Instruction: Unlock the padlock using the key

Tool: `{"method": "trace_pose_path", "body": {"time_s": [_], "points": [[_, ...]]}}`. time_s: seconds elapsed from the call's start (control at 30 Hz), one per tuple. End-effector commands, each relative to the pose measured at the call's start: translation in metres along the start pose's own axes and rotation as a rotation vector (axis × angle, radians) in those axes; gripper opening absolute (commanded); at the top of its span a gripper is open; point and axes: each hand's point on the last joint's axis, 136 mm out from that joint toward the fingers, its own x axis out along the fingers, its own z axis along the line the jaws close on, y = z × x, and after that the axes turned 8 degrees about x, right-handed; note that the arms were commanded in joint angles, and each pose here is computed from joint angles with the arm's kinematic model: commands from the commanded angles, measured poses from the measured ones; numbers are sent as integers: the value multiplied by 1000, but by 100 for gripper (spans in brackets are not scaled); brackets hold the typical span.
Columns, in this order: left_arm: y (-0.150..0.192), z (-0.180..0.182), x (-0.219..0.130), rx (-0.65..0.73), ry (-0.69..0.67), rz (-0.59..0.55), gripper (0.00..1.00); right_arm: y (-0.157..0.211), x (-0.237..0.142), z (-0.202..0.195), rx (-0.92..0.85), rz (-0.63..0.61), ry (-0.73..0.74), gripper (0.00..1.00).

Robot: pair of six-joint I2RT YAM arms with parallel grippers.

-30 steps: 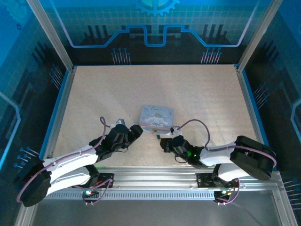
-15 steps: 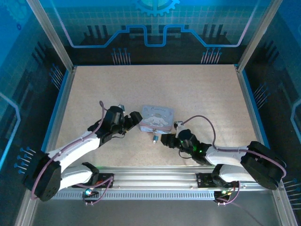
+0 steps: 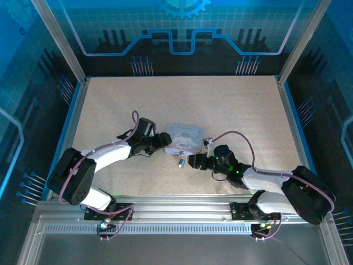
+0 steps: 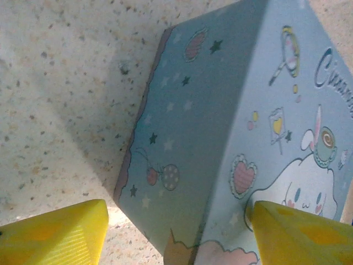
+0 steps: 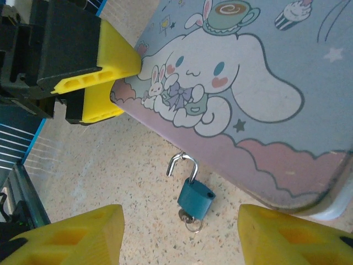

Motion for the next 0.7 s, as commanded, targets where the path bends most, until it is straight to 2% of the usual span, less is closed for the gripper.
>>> {"method": "trace_pose_path", "body": {"time_s": [0.0,0.4,0.67], "points": [[11,14,4,-3,-22,32,68,-14,6,10,-47,4,-52,57],[42,36,-1,-59,-36,35,67,-40,24,1,-102,3,-87,58],[42,34,-5,-67,-23,17,67,-21,20,-9,-55,60,-92,59]]}}
